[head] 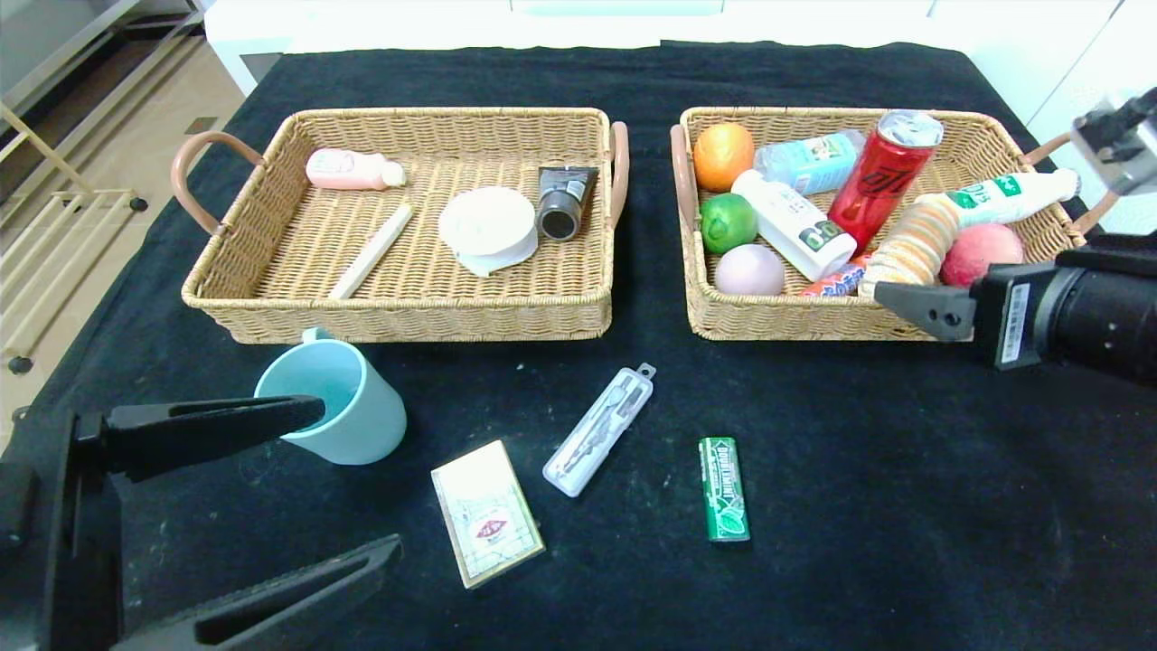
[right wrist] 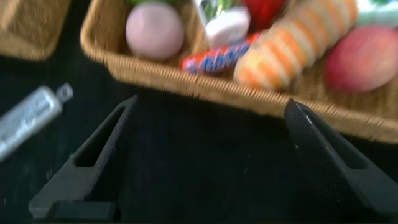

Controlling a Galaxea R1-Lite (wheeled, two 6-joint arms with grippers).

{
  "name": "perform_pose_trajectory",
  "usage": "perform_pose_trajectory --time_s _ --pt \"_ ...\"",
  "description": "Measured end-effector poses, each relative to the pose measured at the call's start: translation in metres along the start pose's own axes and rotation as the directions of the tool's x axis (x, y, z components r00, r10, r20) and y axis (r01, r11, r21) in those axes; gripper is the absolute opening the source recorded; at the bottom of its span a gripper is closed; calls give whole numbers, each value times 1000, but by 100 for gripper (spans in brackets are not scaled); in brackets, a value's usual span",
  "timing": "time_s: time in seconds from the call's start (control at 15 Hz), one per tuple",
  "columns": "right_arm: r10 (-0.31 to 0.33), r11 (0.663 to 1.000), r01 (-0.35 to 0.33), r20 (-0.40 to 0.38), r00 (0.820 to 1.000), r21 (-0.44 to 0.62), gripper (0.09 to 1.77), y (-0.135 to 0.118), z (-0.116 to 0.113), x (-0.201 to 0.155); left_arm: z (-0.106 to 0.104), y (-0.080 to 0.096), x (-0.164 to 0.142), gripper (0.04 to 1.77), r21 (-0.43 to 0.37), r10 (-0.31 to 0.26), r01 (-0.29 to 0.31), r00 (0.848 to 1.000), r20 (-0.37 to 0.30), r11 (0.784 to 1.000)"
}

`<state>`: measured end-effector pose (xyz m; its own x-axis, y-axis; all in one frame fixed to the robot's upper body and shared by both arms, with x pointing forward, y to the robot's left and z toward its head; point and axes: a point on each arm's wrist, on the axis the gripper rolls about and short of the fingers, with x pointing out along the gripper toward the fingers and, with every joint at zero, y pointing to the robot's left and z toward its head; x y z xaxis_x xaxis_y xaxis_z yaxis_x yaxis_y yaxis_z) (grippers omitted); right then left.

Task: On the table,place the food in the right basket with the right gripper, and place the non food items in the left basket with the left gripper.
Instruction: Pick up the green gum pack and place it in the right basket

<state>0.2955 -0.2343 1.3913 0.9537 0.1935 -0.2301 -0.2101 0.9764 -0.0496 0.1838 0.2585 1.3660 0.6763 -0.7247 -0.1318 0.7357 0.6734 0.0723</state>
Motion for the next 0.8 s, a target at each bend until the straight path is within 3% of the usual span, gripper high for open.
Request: perform_pose_trajectory --time_s 0.13,0.53,0.8 --pt "25 999 -28 -74 997 -39 169 13 -7 -1 0 0 0 172 0 0 0 1000 4 1000" --pt "34 997 -44 -167 985 -58 170 64 -19 29 0 0 1 172 -2 1 -1 1000 0 1000" --pt "76 997 -81 -261 962 -8 170 99 -28 41 0 1 1 172 -2 5 -5 1000 3 1000"
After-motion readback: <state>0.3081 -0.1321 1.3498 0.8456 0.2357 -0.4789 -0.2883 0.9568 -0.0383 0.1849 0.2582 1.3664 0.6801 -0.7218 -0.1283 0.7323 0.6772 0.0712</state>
